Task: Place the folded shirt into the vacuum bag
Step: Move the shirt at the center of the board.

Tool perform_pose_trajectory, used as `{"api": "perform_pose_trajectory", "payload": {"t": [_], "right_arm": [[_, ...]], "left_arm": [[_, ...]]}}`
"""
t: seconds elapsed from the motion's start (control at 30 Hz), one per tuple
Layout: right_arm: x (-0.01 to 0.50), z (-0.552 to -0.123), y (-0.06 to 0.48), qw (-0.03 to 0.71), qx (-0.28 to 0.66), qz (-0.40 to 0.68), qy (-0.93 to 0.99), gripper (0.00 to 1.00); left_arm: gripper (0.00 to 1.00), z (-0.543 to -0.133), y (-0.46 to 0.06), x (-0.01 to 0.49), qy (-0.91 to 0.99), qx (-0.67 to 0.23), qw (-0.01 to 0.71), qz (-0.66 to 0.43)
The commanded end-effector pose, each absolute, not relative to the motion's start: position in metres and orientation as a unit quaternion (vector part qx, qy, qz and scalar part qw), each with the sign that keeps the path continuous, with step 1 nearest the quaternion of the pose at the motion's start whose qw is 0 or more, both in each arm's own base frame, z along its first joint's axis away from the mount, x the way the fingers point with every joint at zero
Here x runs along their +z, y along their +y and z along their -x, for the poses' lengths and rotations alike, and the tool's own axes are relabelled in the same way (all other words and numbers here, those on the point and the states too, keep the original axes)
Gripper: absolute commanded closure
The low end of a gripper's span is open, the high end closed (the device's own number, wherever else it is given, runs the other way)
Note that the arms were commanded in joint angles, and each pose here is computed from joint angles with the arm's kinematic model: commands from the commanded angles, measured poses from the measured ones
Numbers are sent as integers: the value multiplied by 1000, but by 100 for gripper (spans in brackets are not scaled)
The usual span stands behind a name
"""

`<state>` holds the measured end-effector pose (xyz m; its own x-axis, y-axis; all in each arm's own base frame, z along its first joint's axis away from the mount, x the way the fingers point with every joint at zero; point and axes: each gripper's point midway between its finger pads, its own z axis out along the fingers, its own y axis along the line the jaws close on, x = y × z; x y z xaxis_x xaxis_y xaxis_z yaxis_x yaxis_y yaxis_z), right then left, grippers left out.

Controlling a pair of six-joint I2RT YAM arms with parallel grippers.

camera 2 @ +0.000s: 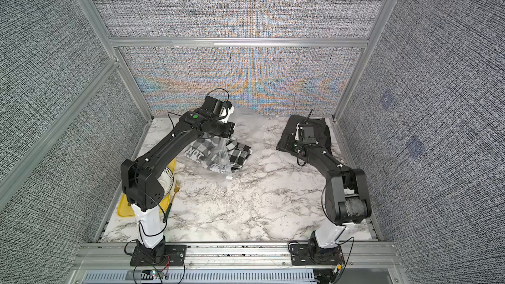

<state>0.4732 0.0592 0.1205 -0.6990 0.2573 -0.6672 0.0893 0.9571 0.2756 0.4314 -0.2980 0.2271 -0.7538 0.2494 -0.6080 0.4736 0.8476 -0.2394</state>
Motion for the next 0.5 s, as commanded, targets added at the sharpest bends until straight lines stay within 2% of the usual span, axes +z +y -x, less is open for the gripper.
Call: {"api": "perform_pose_trajectory", "payload": {"t": [0.0,0.17,0.47], "right_arm": [[106,-480,54,351,49,-63,933,21],[100,-503,69,333,-9,-22,942,33],[55,-529,76,283,-47,0,958,33]], "left_arm": [[100,-438,-285,222,924,-166,287,-189],[100,-436,-285,222,924,-178,282,-188],[100,-426,-287,227,918,-201,280,-195]]}}
